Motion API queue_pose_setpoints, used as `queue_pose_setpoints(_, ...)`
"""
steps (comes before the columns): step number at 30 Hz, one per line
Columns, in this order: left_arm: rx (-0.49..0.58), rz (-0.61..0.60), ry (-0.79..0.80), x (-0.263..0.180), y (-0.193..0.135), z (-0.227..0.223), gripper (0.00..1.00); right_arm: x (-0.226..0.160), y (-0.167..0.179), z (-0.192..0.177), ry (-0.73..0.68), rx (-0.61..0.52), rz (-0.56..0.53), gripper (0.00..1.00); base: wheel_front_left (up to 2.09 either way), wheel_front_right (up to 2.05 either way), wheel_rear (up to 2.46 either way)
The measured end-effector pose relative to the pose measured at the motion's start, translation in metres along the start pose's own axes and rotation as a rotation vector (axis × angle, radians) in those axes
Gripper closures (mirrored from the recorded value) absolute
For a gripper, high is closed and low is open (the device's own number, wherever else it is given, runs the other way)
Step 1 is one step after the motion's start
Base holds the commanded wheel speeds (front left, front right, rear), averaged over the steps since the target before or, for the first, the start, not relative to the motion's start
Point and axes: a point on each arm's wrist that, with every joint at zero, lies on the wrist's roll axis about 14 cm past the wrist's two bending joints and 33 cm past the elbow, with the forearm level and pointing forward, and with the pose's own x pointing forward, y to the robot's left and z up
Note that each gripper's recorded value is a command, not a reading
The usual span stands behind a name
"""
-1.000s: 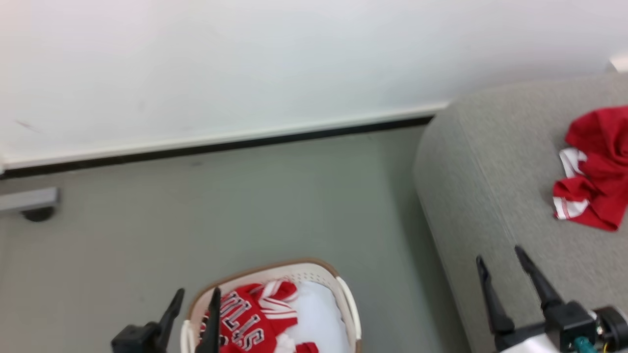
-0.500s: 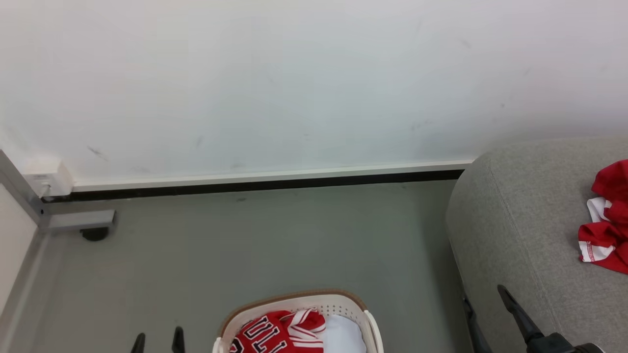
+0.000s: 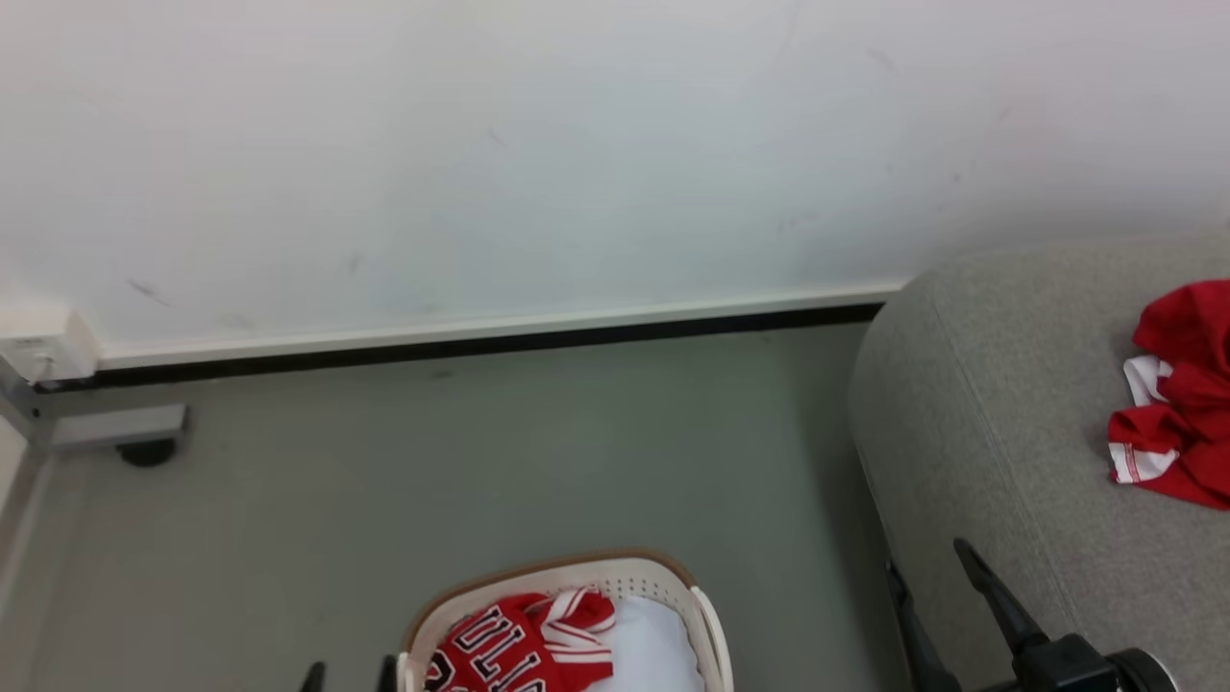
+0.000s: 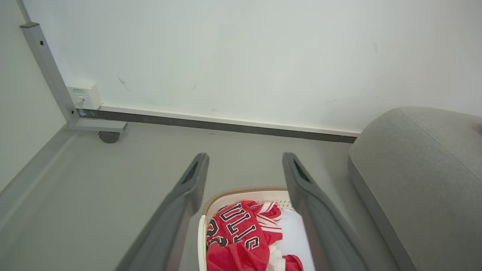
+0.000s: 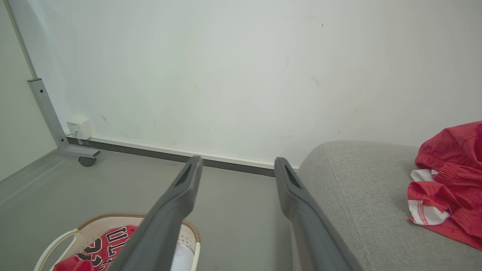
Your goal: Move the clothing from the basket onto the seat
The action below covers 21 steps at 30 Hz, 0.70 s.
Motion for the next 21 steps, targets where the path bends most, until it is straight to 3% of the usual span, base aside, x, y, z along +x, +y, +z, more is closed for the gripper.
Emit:
queue_pose_setpoints(4, 0.038, -0.093, 0.128, 0.023, -0.017, -0.029, 0.00, 0.012, -0.003, 0.002, -0.004, 0.007, -0.004, 0.00, 0.00, 0.00, 0.00)
queue_pose_setpoints(12, 0.236, -0.253, 0.484, 0.067, -0.034, -0.110, 0.00, 0.031, -0.018, -0.012, 0.038, 0.031, -0.040, 0.00, 0.00, 0.00, 0.00)
queue_pose_setpoints(21, 0.529, -0.404, 0.878, 0.083, -0.011, -0.202, 0.00, 0.050, -0.034, -0.032, 0.083, 0.087, -0.083, 0.00, 0.00, 0.00, 0.00)
